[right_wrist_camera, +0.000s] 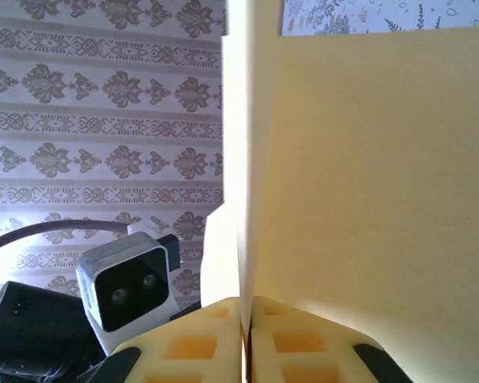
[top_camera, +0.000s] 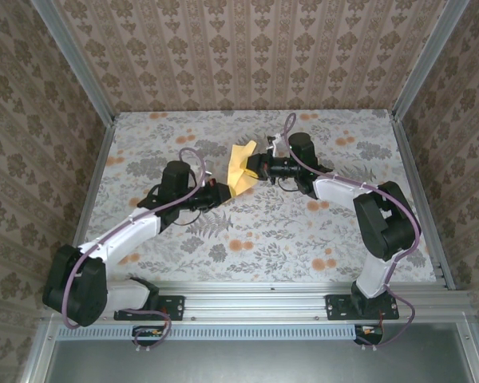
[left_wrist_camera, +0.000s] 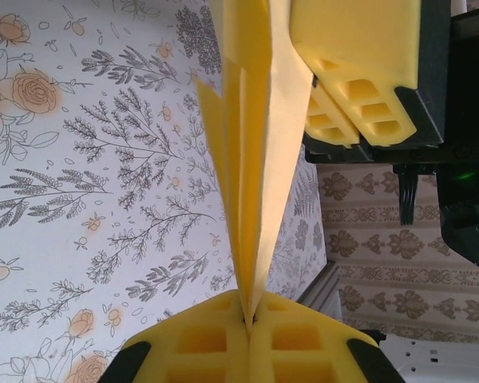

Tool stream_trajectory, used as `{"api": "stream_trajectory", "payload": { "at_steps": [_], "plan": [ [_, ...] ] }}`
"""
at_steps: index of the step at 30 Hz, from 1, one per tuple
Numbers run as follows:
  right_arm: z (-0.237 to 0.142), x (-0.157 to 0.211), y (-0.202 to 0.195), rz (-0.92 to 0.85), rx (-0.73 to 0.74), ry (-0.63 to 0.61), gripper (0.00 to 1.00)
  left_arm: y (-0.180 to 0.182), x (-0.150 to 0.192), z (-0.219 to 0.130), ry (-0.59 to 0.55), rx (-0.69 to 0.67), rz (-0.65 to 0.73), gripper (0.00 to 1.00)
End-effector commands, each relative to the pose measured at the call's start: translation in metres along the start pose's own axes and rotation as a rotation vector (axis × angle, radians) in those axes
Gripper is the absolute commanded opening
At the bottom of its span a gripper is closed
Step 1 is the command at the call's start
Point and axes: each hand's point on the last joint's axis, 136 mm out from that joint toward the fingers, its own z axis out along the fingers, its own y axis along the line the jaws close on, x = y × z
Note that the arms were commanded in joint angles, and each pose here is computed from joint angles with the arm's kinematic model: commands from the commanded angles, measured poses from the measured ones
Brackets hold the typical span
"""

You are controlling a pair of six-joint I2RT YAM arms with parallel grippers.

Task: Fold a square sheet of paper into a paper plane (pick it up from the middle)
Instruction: Turn over the paper at the center of the table.

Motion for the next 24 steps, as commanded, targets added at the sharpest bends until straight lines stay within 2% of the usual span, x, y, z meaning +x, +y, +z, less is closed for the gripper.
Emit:
{"api": "stream_trajectory", "payload": {
  "at_steps": [1,3,4,9,11,13,16,21,24],
  "plan": [
    [-0.008,0.001,0.001,-0.036,0.017,-0.005,0.22,-0.011,-0.009,-0.009,-0.013,-0.006,0.078,0.00],
    [-0.014,0.001,-0.009,-0.036,0.065,-0.017,0.31,-0.008,-0.007,-0.012,0.003,-0.048,0.104,0.00],
    [-0.017,0.000,-0.015,-0.039,0.091,-0.024,0.35,0.001,-0.010,-0.015,-0.005,-0.121,0.129,0.00],
    [-0.044,-0.003,-0.038,-0.046,0.192,-0.057,0.42,0.036,-0.013,-0.041,0.035,-0.445,0.257,0.00],
    [-0.056,-0.003,-0.046,-0.050,0.232,-0.068,0.43,0.050,-0.018,-0.056,0.047,-0.602,0.317,0.00],
    [-0.070,-0.004,-0.056,-0.060,0.290,-0.081,0.46,0.063,-0.027,-0.077,0.062,-0.841,0.422,0.00],
    [-0.088,-0.006,-0.067,-0.071,0.353,-0.108,0.48,0.069,-0.037,-0.092,0.096,-1.060,0.532,0.00],
    [-0.110,-0.007,-0.078,-0.077,0.410,-0.135,0.52,0.070,-0.047,-0.093,0.154,-1.354,0.708,0.00],
    [-0.122,-0.009,-0.084,-0.072,0.426,-0.155,0.54,0.070,-0.043,-0.071,0.208,-1.418,0.787,0.00]
  ]
}}
